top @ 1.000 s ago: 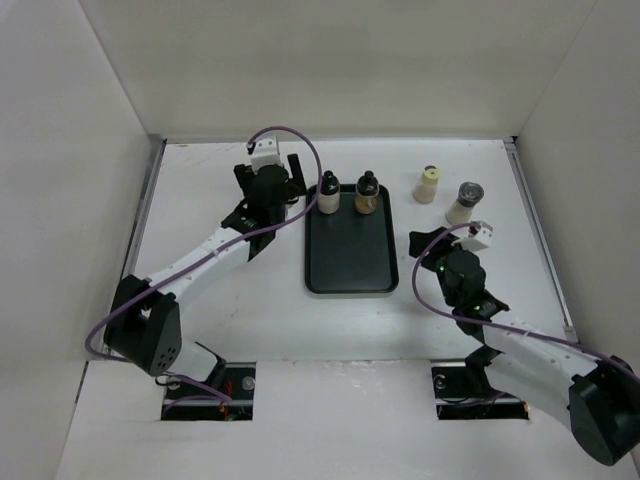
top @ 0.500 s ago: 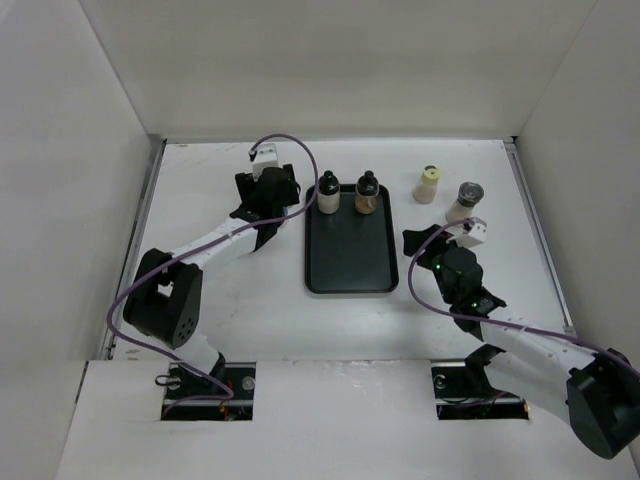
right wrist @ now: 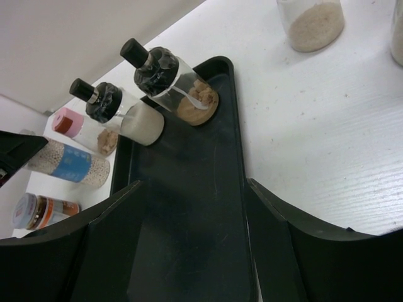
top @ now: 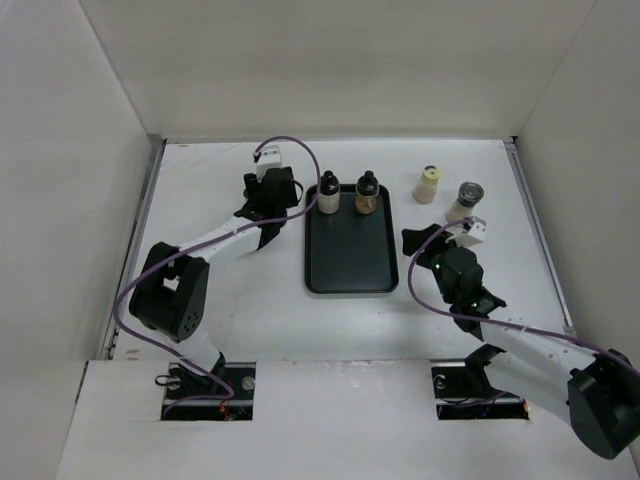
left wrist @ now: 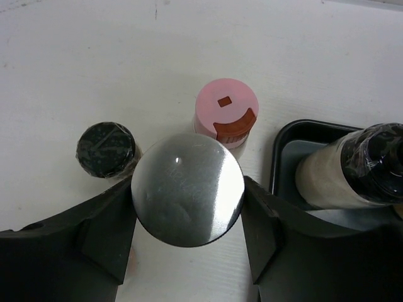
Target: Organize the condiment bottles
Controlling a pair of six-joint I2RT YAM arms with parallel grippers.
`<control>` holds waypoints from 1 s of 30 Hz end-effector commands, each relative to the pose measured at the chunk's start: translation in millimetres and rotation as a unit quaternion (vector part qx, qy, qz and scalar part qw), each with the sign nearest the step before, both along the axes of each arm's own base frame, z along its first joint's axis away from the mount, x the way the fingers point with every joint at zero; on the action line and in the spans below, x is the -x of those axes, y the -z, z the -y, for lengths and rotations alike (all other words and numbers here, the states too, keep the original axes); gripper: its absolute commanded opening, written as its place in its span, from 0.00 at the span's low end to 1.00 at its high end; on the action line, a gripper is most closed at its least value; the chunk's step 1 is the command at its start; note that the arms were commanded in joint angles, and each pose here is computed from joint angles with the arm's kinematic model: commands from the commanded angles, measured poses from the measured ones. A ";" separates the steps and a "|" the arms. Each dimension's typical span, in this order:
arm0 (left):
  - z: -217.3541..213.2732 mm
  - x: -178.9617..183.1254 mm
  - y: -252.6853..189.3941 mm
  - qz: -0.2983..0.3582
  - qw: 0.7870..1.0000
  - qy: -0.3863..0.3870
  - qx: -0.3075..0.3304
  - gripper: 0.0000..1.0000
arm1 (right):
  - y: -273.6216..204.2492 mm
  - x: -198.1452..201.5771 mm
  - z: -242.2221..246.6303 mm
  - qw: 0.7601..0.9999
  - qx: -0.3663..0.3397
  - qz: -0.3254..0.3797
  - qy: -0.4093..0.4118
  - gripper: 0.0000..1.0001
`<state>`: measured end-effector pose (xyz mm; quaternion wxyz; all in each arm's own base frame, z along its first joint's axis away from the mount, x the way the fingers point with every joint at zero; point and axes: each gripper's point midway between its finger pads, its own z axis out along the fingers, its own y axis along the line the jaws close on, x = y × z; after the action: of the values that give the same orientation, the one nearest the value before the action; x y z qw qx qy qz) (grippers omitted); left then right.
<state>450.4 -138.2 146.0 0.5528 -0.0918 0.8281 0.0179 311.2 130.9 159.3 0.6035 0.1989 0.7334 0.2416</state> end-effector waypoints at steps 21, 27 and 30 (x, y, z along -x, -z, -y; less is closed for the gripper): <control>145.9 36.0 -116.0 0.123 0.977 0.157 0.081 0.38 | -33.1 -2.0 23.3 0.996 -0.046 0.053 0.050 0.62; 182.7 19.2 -106.1 0.120 0.973 0.178 0.080 0.38 | -27.9 -3.6 23.8 0.997 -0.045 0.043 0.051 0.63; 196.2 9.9 -94.8 0.112 0.973 0.185 0.077 0.38 | -30.3 -3.1 22.1 0.997 -0.046 0.046 0.049 0.64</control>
<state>423.1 -309.9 174.2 0.5675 0.0467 0.8162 -0.0979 311.5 110.4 176.7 0.6260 0.2398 0.7010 0.2433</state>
